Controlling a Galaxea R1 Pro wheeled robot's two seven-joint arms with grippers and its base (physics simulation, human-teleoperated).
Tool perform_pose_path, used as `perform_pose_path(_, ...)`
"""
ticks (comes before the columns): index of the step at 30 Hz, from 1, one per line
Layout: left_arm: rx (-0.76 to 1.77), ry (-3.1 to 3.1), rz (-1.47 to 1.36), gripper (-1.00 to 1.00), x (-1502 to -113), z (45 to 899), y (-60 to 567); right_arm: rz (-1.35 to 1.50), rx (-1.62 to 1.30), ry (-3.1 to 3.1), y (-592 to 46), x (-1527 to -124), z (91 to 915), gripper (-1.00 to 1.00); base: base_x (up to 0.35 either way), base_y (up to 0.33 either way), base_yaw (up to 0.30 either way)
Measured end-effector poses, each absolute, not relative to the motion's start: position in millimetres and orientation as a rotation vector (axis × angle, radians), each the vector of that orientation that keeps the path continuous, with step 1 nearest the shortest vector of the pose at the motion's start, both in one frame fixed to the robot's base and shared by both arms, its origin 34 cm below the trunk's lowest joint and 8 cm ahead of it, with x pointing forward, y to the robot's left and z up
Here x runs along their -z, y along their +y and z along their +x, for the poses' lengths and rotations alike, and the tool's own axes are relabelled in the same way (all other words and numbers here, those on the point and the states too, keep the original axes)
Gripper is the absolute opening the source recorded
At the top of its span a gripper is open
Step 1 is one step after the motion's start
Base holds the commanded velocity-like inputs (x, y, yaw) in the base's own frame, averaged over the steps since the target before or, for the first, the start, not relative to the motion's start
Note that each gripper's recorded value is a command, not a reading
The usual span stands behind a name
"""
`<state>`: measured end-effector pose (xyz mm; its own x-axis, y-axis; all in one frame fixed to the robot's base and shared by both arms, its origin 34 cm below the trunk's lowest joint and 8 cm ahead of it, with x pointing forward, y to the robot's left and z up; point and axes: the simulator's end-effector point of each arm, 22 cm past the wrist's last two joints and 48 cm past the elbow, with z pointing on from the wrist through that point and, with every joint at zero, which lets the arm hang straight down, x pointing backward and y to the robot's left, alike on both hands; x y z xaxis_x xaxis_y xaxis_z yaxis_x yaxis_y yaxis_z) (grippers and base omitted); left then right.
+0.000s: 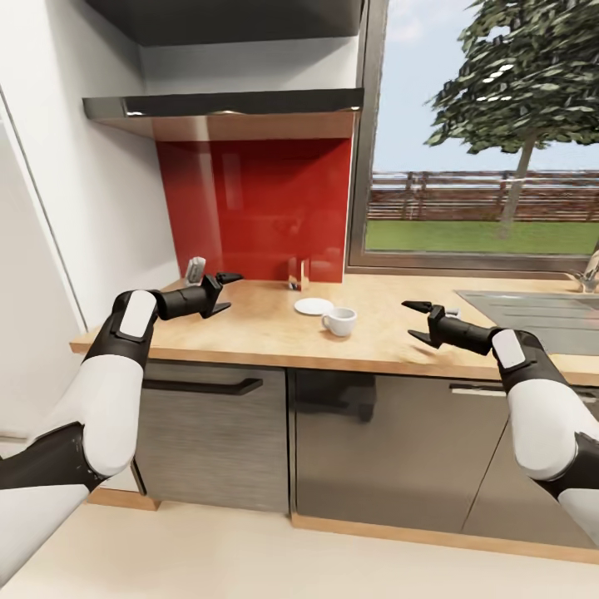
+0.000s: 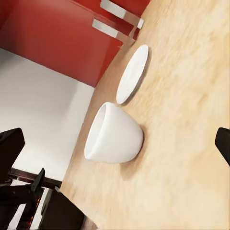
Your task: Set up a coffee station on the kitchen countertop: keep the coffee maker on the countertop, move the bottle of coffee from the kitchen shelf to the counter next to the coffee maker, place a paper coffee filter on top of the coffee maker, put the saucer next to the coffee maker with the coffee cup on the saucer, and place the electric kettle next to the coffee maker.
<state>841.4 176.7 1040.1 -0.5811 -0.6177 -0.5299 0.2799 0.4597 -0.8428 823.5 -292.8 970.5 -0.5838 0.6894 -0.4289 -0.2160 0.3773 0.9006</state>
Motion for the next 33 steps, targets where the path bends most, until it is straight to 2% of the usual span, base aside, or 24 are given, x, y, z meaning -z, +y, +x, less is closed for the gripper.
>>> perform_pose_path(33, 1.307, 1.862, -0.327, 1.0, -1014.6, 841.6, 165.8, 0.419, -1.408, 1.785, -265.4, -965.2, 824.4, 1.0, 0.126, -0.007, 0.0)
